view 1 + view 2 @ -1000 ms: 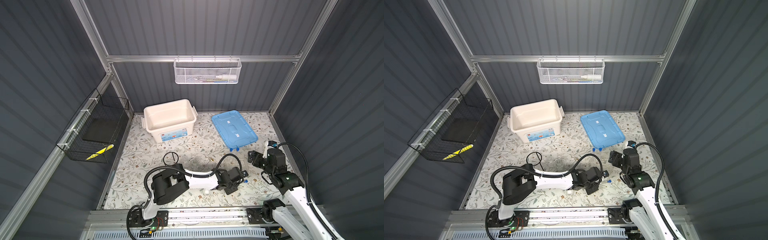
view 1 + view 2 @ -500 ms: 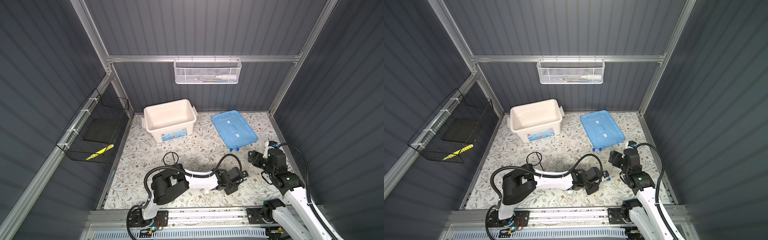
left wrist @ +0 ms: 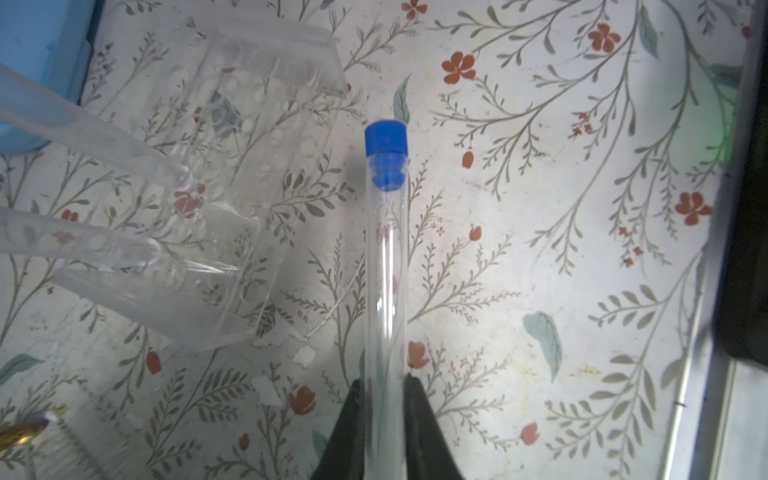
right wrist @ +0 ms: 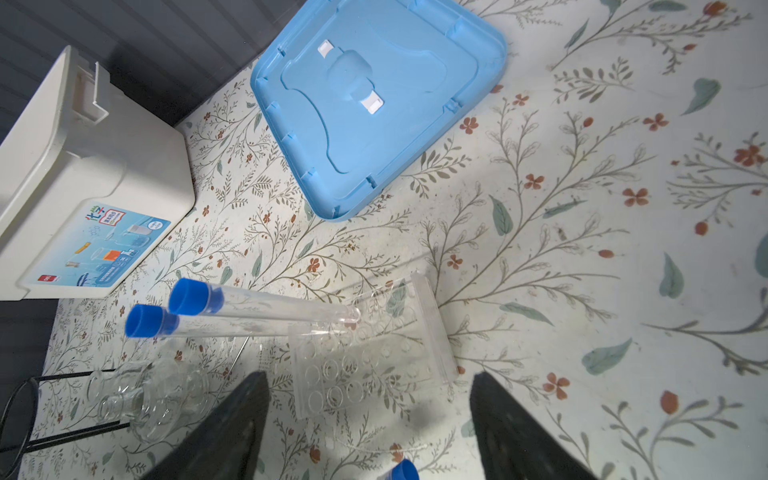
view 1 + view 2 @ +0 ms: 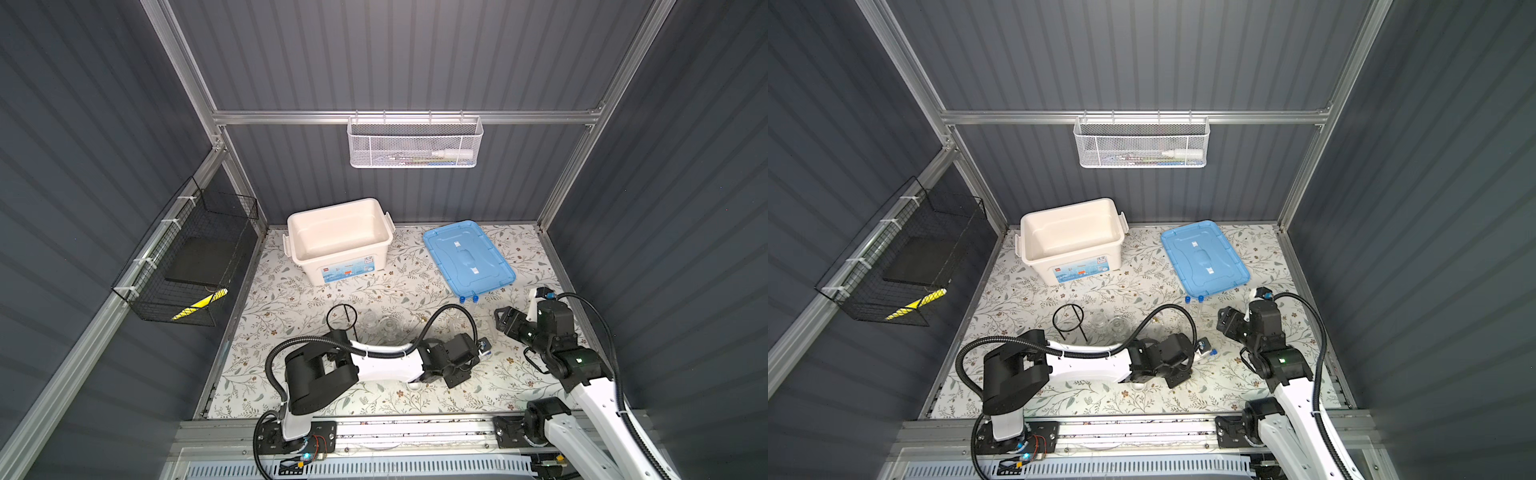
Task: Organize the chemistry lab equipment
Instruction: 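Lift the tube upright with the left gripper while the right gripper approaches, then grasp the tube's blue cap with the right gripper and open the left gripper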
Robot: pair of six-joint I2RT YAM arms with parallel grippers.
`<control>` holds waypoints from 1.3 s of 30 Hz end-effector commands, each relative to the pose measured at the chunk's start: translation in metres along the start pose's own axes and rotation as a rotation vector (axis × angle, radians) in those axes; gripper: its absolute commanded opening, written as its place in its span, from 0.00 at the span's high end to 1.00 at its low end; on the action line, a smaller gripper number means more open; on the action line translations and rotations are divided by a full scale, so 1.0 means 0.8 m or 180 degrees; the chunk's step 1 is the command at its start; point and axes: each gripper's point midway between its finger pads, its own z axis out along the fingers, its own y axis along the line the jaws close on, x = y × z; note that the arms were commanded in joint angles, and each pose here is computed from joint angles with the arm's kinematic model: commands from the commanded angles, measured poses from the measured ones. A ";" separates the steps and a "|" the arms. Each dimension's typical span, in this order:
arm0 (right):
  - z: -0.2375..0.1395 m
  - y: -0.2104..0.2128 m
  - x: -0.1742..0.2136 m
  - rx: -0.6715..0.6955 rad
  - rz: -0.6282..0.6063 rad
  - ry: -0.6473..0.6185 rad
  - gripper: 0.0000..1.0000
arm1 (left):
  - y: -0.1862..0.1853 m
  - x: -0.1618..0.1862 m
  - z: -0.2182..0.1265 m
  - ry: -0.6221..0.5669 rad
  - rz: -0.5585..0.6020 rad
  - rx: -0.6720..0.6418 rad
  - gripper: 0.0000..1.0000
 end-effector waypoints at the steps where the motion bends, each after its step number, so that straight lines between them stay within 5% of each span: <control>1: -0.007 0.005 0.011 -0.0105 0.0160 0.0196 0.23 | 0.001 -0.014 -0.015 -0.0169 0.0055 -0.0025 0.85; 16: 0.016 0.025 0.055 -0.0543 0.0590 0.0914 0.32 | 0.023 -0.029 -0.035 -0.0491 0.0067 -0.0323 0.84; 39: 0.039 0.020 0.084 -0.0569 0.0993 0.1249 0.49 | 0.034 -0.039 -0.039 -0.0639 0.0039 -0.0498 0.83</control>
